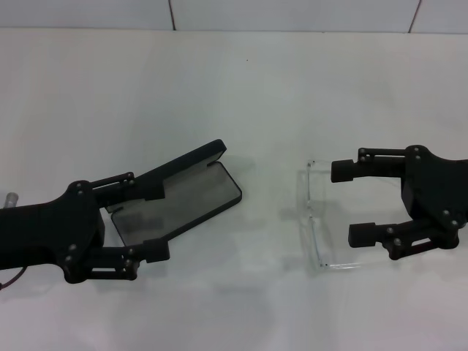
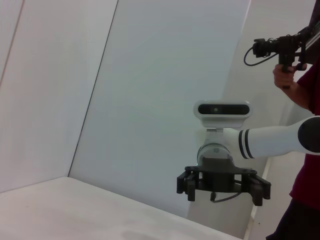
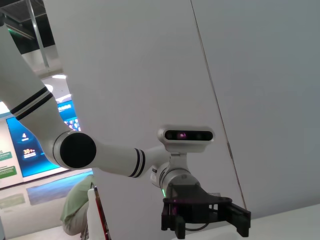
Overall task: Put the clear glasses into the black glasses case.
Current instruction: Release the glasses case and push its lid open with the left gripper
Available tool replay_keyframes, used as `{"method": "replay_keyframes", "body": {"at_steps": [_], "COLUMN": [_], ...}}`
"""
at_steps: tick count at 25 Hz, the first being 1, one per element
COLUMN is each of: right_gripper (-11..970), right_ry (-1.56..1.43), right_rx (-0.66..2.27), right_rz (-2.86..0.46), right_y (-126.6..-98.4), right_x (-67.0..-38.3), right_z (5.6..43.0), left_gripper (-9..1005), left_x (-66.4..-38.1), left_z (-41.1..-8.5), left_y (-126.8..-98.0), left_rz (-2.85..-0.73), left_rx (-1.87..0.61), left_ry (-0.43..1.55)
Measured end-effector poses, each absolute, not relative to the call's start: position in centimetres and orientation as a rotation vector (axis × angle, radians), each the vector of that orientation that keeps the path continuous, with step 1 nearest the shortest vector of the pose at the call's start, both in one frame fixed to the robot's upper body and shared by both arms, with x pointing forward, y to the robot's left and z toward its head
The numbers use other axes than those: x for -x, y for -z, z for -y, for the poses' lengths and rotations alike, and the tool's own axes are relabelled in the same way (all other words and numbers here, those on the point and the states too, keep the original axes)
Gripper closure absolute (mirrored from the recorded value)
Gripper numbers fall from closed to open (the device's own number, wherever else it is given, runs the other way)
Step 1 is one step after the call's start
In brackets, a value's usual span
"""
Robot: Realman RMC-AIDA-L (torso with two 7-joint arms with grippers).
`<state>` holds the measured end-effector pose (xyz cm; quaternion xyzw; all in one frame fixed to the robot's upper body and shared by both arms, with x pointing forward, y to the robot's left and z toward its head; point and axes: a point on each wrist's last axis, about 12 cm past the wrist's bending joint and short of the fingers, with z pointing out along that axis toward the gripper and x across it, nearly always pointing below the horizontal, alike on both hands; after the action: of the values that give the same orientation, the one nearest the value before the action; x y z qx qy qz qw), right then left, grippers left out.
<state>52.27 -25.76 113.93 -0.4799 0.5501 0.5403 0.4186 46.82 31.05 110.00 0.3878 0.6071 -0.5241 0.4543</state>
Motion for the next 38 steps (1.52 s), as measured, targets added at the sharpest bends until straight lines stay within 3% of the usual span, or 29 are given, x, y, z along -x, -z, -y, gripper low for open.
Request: {"method": "replay_keyframes", "body": {"at_steps": [18,22,29,34,38], "right_gripper": [101,102,101,102,102], "right_ry": [-1.263,-1.178,-0.965,-0.905,-0.886], "right_rx": [1.084,0.965,0.610,0.541,0.519], "right_rz": [-1.432,-1.428,-1.392,-1.425,-1.426], "right_y": [-113.0,-112.8,-112.7,-112.0,-111.7], "right_x": [-52.3,-52.0,-49.3,-46.8,-45.5], "right_z": [27.0,28.6,35.2,37.5,38.4], "left_gripper": [116,118,121,124,128], "left_x": [-47.5,-48.8,-52.4,-55.1,-55.8], "left_z": [-31.3,-30.8,-27.2,-25.1,-23.6], "left_y": [-111.0,-112.5,-115.4,-119.4,-122.1], "left_rz": [-1.471,-1.492,-1.709,-1.897,-1.975], "left_rx": [-0.936,-0.900,-0.939,-0.915,-0.898], "left_ry": [1.255,1.239,1.123,1.034,0.930]}}
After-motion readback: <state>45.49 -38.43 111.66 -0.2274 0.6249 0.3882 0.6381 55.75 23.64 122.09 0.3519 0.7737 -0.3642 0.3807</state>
